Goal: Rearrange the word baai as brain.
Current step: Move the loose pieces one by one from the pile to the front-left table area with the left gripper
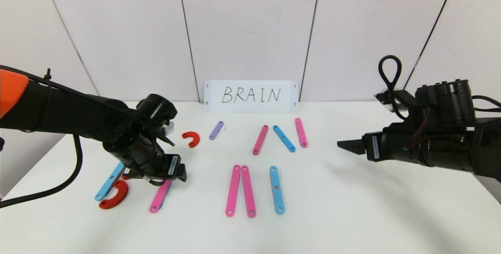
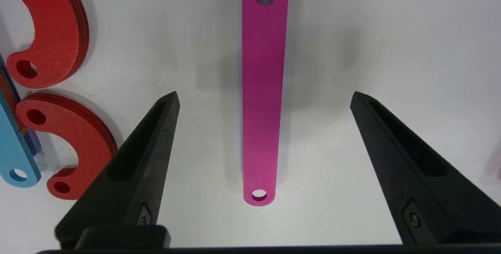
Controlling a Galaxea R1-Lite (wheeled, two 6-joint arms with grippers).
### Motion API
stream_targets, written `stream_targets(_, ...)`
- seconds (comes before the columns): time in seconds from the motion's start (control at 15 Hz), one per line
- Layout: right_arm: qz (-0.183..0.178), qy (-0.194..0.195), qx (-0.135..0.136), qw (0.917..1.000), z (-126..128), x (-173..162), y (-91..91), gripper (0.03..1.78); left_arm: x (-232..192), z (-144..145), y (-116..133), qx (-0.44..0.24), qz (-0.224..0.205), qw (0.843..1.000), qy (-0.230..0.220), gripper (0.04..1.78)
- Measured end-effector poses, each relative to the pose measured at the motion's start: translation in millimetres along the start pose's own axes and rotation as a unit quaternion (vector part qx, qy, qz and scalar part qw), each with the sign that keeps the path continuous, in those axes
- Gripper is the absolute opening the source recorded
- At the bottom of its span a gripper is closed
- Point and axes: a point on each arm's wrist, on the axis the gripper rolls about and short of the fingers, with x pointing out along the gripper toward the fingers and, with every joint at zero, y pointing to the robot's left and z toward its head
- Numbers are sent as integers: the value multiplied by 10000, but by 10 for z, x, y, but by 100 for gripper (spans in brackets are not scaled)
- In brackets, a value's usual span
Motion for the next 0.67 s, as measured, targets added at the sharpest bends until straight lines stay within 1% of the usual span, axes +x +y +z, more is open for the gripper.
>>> stream_targets(0.07,0,-2,0,10000,1,-1,0,170,-38,46,-10,-34,-27,9999,-100,169)
stream_targets(0.2,0,-1,0,10000,0,0,0,170,-117,163,-33,-121,-57,9993,-351,175)
stream_targets(0.4,0,-5,0,10000,1,-2,0,170,-165,376,-91,-370,70,9965,-751,175)
stream_targets(0.67,-9,1,8,10000,-4,-5,-2,170,-32,692,-198,-787,271,9905,-1098,175)
